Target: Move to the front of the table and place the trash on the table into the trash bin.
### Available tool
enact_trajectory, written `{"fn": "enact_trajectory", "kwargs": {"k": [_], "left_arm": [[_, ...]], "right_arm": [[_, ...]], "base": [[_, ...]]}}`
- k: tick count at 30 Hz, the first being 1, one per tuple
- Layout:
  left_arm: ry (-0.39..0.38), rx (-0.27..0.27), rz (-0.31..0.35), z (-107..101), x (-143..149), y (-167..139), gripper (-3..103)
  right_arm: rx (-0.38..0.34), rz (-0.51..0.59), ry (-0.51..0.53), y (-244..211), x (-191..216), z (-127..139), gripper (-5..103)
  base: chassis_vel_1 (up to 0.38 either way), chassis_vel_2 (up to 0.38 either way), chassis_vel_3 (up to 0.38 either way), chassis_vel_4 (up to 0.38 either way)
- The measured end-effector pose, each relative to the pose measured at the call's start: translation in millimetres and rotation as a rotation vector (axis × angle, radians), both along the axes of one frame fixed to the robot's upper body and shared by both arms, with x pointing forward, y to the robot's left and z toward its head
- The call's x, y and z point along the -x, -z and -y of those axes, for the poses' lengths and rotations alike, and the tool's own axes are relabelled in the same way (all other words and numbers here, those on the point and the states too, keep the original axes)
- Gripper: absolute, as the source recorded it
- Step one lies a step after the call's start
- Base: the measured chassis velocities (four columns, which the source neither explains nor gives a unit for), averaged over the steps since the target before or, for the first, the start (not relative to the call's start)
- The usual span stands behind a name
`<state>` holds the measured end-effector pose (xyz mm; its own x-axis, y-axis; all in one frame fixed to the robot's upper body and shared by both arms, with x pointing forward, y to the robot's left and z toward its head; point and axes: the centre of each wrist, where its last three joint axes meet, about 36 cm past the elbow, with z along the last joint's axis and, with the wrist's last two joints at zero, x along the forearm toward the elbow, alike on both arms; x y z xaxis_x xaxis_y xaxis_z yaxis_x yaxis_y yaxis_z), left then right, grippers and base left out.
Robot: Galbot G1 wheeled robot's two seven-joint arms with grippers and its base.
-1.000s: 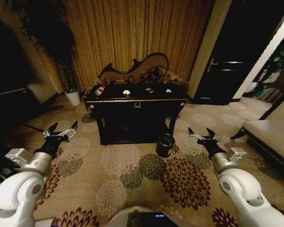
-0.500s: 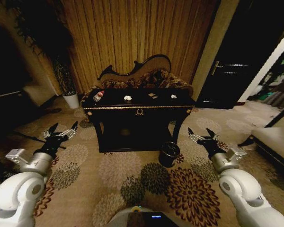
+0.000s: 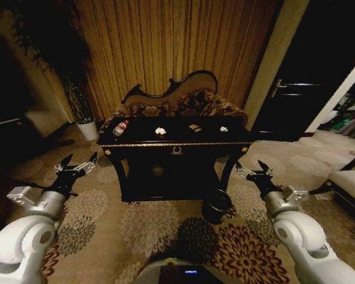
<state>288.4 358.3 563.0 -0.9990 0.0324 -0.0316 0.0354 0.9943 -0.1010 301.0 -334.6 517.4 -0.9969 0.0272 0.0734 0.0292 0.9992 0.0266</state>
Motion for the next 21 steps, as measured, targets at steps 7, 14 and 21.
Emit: {"fn": "enact_trajectory", "kwargs": {"k": [7,14,21], "left_arm": [[0.002,0.0,0.001,0.4,0.8,-0.2,100],[0.005,0.001,0.002,1.0,1.1,0.1,100],[0.007,-0.003,0.006,1.3,1.1,-1.1,100]], "right_arm": [[0.001,-0.001,0.002,1.1,-1.9,1.3,100],[0.0,-0.002,0.003,1.9,-2.2,1.8,100],[0.001,0.001,0.004,1.9,-3.5,2.5,100]], "base": [[-0.202,0.242,0.212,-0.24],[-0.203,0.204,0.218,-0.201],[-0.207,0.211,0.214,-0.212]]}}
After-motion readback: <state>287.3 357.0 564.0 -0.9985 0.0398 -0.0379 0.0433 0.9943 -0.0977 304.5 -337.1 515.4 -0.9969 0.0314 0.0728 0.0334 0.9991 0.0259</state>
